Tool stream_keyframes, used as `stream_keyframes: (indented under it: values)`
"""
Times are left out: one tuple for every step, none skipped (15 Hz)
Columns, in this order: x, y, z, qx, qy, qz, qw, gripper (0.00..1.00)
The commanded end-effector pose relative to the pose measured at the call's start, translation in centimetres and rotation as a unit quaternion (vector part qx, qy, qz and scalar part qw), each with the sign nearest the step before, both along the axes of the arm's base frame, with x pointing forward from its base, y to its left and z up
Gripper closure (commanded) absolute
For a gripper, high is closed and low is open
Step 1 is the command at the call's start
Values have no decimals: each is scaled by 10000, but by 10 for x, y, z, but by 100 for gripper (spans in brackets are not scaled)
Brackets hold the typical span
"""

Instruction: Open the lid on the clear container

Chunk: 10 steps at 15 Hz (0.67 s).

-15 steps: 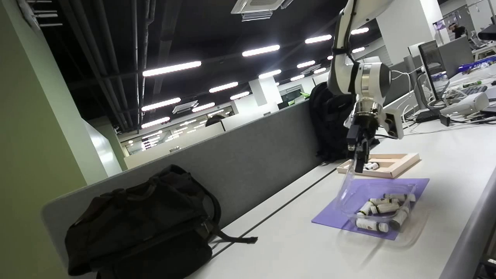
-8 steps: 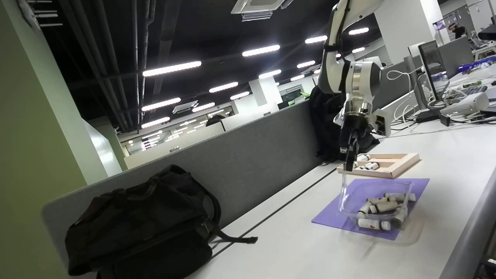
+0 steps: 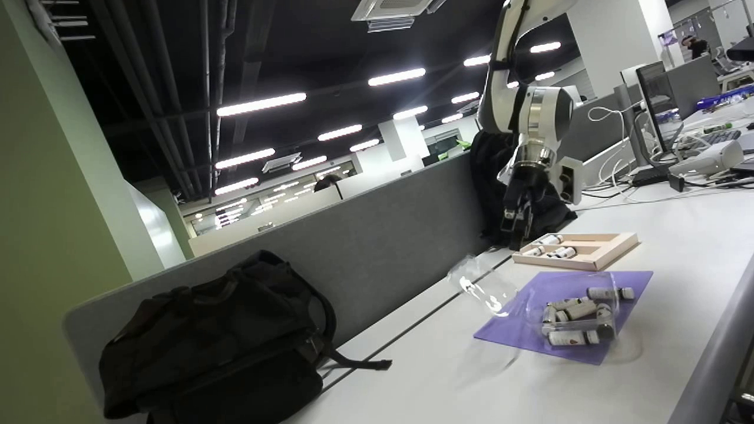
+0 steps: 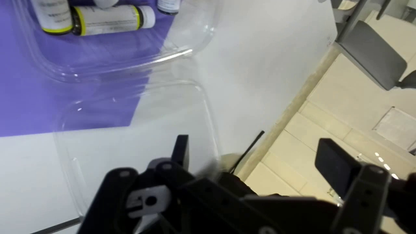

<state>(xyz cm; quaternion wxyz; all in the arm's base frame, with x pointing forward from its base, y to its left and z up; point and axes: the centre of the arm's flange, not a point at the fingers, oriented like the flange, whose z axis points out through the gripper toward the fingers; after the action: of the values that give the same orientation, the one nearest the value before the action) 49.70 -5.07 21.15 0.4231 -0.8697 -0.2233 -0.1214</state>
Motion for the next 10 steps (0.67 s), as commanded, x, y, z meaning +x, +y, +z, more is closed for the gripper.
stream_keyframes:
  values:
    - [6,-10,23,534,125,133,9984,0]
    - [7,-12,25,660,164,161,9976,0]
    - [8,-14,26,762,192,165,9968,0]
    - [8,-16,28,800,217,145,9965,0]
    - [7,-17,30,731,294,26,9969,0]
    - [8,-17,33,540,505,-112,9972,0]
    - [9,-19,36,270,661,-312,9970,0]
    - [8,-20,39,49,663,-478,9966,0]
    - [7,-21,44,-192,617,-651,9958,0]
    - [2,-20,51,-434,569,-811,9941,0]
